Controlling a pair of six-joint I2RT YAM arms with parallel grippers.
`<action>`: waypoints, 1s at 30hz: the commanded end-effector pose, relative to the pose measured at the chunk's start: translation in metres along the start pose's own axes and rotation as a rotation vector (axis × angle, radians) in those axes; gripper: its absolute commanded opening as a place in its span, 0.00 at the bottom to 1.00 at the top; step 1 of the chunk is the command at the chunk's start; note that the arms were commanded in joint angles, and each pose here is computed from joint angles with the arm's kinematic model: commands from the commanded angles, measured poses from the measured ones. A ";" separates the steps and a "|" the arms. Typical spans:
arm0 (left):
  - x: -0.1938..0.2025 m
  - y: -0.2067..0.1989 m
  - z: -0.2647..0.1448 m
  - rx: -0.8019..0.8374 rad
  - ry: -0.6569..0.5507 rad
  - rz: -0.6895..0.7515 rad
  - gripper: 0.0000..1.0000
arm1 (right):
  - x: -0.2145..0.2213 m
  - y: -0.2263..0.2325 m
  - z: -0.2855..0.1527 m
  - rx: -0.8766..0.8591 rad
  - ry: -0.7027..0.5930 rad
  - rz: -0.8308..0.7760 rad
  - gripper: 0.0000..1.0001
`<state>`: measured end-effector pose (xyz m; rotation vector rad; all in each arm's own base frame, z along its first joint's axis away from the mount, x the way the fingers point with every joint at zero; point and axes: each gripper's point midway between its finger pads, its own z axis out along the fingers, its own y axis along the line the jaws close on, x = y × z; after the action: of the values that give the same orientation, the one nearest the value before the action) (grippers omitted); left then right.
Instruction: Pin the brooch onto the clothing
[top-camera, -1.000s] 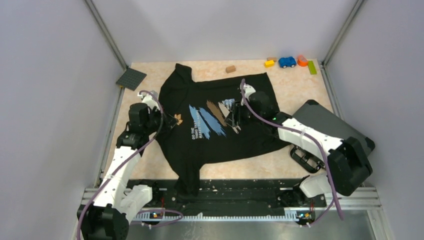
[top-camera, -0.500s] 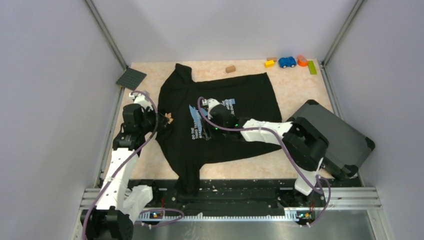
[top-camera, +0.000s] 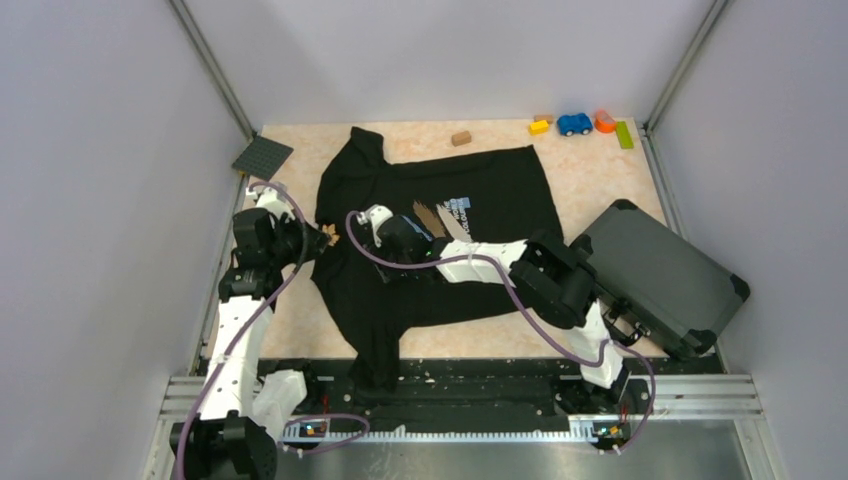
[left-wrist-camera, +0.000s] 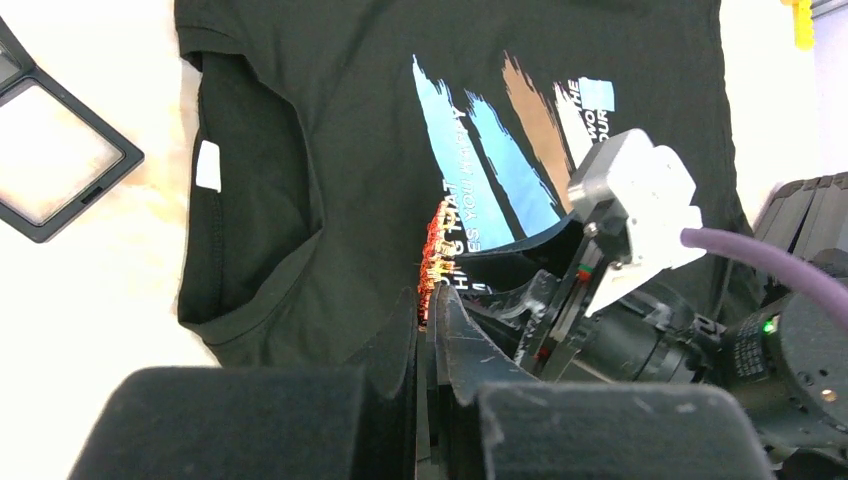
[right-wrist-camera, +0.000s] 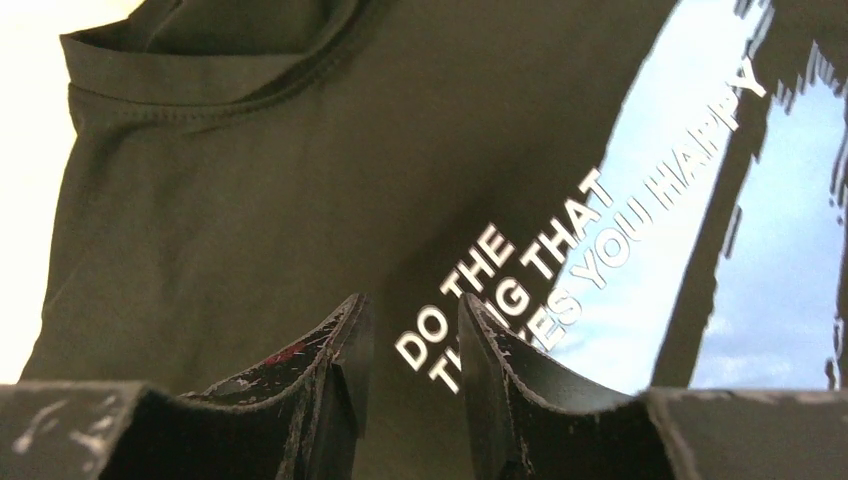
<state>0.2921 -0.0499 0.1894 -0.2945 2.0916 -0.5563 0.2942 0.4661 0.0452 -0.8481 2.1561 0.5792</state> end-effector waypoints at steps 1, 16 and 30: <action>-0.014 -0.007 -0.003 0.033 -0.038 0.003 0.00 | -0.023 0.020 0.007 -0.018 -0.056 -0.085 0.39; -0.014 -0.007 -0.003 0.042 -0.031 -0.011 0.00 | 0.008 0.021 0.033 0.004 0.004 -0.181 0.39; -0.011 -0.007 -0.003 0.051 -0.027 -0.016 0.00 | 0.024 0.015 0.021 0.028 0.040 -0.134 0.00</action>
<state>0.2914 -0.0499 0.1902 -0.2991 2.0910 -0.5931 0.2942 0.4908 0.0267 -0.9717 2.0711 0.4993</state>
